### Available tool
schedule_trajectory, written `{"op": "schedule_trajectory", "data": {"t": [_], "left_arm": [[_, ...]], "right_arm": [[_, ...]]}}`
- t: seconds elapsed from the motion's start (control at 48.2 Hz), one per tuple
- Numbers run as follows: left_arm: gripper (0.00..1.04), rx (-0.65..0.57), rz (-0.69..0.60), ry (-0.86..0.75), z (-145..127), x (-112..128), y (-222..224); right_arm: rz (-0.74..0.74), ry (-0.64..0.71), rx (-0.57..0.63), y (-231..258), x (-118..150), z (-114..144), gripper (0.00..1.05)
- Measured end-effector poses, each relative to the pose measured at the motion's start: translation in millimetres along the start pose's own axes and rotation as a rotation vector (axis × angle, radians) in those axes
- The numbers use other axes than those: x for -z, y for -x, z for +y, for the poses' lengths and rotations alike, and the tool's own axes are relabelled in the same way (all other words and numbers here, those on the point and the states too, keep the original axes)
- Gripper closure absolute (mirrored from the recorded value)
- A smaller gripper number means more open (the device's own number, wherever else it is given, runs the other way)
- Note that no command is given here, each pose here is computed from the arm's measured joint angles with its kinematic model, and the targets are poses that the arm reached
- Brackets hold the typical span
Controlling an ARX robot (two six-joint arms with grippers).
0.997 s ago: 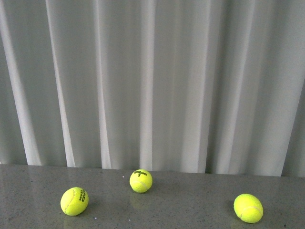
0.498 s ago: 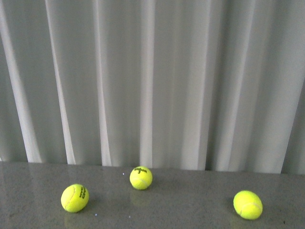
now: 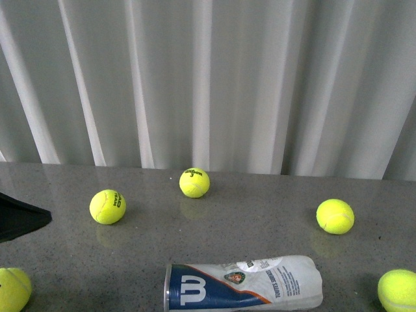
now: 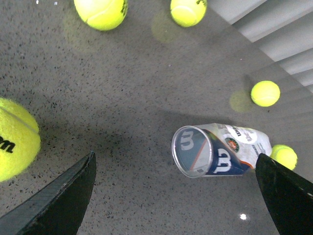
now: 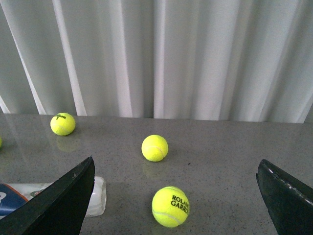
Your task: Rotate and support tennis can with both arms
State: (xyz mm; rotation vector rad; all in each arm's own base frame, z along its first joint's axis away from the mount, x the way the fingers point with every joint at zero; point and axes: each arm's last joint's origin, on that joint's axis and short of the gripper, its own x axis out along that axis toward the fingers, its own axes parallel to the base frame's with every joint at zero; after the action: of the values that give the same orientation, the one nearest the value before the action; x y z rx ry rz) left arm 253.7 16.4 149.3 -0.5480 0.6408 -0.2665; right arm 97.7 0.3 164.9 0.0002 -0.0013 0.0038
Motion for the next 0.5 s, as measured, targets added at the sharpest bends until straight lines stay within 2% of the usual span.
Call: {"op": "schedule_trajectory", "data": {"t": [0.083, 0.228, 0.498], "left_arm": [[0.07, 0.006, 0.056, 0.038, 11.8, -1.8, -29.7], [0.07, 0.05, 0.127, 0.059, 13.9, 4.8, -59.3], [0.07, 0.207, 0.272, 0.083, -13.5, 36.6, -93.6]], "right_arm": [[0.0, 0.0, 0.0, 0.0, 0.0, 0.0, 0.07], [0.0, 0.0, 0.0, 0.0, 0.0, 0.0, 0.07], [0.0, 0.0, 0.0, 0.0, 0.0, 0.0, 0.07]]}}
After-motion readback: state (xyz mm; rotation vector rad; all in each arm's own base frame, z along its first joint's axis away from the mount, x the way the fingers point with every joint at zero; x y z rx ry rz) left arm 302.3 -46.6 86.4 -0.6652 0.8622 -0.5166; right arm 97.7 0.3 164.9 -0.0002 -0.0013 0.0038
